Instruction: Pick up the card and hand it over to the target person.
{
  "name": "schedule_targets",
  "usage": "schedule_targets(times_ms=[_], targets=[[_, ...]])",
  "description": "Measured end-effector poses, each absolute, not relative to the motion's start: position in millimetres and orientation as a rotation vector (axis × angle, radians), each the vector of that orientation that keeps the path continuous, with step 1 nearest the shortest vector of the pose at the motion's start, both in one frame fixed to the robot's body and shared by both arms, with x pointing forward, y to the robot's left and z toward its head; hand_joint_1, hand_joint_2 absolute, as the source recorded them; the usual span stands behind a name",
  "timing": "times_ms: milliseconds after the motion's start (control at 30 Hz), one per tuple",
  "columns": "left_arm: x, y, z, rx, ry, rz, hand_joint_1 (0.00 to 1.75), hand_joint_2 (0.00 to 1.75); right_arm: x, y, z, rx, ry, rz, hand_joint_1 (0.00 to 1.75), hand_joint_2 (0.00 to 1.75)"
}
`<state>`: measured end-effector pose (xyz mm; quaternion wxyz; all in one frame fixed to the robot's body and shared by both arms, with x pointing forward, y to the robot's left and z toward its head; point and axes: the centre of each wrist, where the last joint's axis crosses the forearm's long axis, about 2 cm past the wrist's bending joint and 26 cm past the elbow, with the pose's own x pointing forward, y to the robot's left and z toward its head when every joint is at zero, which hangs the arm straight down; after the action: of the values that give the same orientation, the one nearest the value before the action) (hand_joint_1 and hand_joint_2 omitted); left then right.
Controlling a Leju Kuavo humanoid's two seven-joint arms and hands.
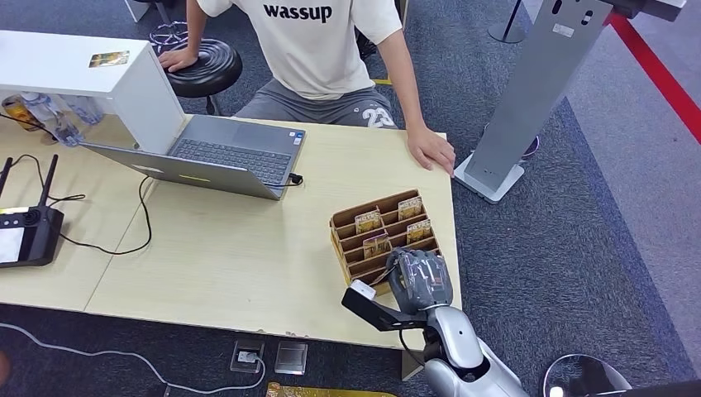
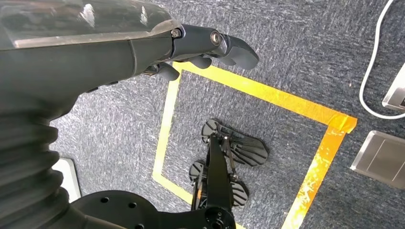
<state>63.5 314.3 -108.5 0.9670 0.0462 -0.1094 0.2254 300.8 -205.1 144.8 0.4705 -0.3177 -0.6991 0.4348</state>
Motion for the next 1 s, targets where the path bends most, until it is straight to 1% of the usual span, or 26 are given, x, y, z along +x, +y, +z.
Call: schedule_targets(times_ms=[200, 300, 567, 733, 867, 1000], targets=[[63.6, 314.9, -108.4, 0.094, -0.219, 0.474, 0.0, 1.75, 300.1, -226.1, 201.6, -0.903, -1.784, 1.001, 1.48, 1.75], [63.3, 314.1, -108.5, 0.092, -0.219, 0.478, 0.0, 1.75, 295.4, -230.7, 218.9, -0.926, -1.822, 0.979, 1.48, 1.75], [63.3, 313.8, -108.6, 0.089, -0.216, 0.479, 0.0, 1.75, 292.9, -226.0, 214.2, -0.897, -1.809, 0.994, 1.48, 1.75], [63.2, 314.5, -108.5, 0.091, -0.212, 0.479, 0.0, 1.75, 297.4, -221.0, 207.3, -0.862, -1.827, 0.963, 1.48, 1.75], [63.2, 314.3, -108.6, 0.087, -0.216, 0.459, 0.0, 1.75, 316.0, -211.4, 201.6, -0.839, -1.886, 0.901, 1.48, 1.75], [63.3, 311.1, -108.7, 0.078, -0.218, 0.437, 0.0, 1.75, 345.6, -202.7, 206.5, -0.842, -1.962, 0.797, 1.48, 1.75]])
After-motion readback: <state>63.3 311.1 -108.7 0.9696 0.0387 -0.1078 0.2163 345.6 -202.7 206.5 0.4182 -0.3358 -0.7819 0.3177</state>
